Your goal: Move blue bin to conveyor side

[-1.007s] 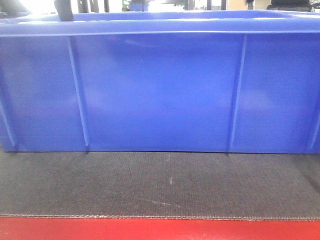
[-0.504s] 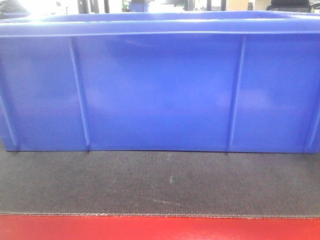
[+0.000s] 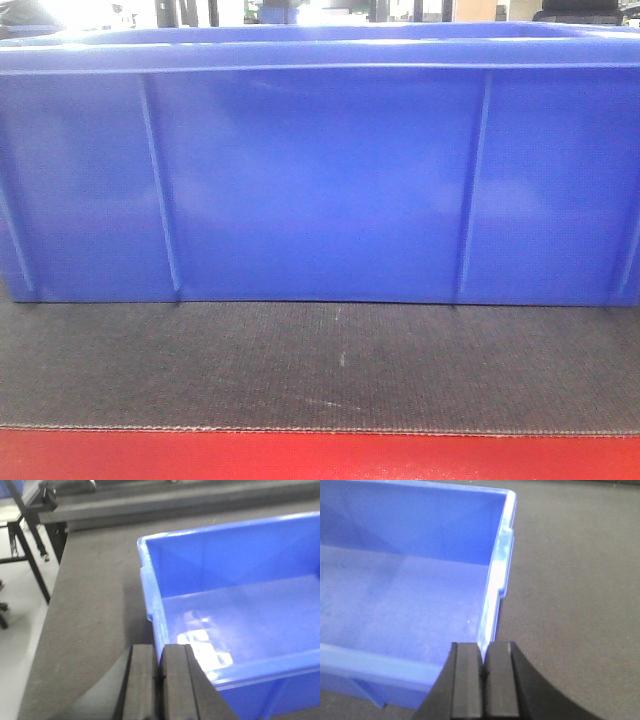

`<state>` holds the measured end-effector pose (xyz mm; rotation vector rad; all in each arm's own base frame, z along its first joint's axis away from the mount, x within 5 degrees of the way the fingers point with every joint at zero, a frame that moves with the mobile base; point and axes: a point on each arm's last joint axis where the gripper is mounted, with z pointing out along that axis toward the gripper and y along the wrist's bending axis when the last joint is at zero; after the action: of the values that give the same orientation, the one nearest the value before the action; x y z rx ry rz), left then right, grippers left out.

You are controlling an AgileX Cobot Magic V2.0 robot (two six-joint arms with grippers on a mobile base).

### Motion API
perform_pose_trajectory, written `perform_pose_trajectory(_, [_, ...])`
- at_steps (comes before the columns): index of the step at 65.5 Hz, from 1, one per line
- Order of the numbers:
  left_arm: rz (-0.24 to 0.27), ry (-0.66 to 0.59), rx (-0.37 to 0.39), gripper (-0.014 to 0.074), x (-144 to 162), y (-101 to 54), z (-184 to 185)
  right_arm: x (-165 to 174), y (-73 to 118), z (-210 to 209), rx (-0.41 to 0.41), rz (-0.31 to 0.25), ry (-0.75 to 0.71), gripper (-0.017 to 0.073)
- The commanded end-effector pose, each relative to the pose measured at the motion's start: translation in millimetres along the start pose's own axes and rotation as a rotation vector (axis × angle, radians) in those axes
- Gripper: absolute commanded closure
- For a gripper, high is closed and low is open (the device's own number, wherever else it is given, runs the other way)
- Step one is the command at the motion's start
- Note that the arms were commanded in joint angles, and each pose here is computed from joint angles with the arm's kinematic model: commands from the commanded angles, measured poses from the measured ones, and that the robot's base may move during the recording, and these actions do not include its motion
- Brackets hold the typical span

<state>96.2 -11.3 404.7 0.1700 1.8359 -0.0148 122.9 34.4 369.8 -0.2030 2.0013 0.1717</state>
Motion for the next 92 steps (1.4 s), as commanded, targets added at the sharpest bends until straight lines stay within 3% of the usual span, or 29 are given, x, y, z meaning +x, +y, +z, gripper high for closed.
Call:
perform_pose_trajectory(1, [-0.047, -0.091, 0.05, 0.06, 11.4, -3.0, -14.9, 15.9, -1.6, -8.7, -0.014, -0.013, -0.097, 0.0638])
perform_pose_trajectory(10, [-0.094, -0.156, 0.088, 0.06, 36.7, -4.8, -30.4, 47.1, -3.4, -15.1, -0.03, -0.023, -0.172, 0.0638])
perform_pose_trajectory(22, [-0.102, -0.248, 0.099, 0.06, 62.4, -5.5, -38.9, 71.8, -4.7, -21.5, -0.046, -0.037, -0.268, 0.0638])
perform_pose_trajectory(72, [-0.105, -0.276, 0.098, 0.06, 68.3, -4.3, -47.7, 72.4, -4.9, -24.6, -0.048, -0.036, -0.291, 0.0638])
perform_pose_trajectory(79, [-0.103, -0.284, 0.069, 0.06, 73.1, -3.6, -52.0, 72.4, -4.9, -24.6, -0.048, -0.036, -0.291, 0.0638])
perform_pose_trajectory(88, [-0.055, -0.302, -0.006, 0.06, 94.9, -6.5, -55.5, 72.4, -4.9, -24.6, -0.048, -0.036, -0.291, 0.0638])
perform_pose_trajectory(92, [-0.08, -0.323, -0.052, 0.06, 109.5, -7.9, -56.1, 72.4, -4.9, -24.6, -0.048, -0.036, -0.291, 0.0638])
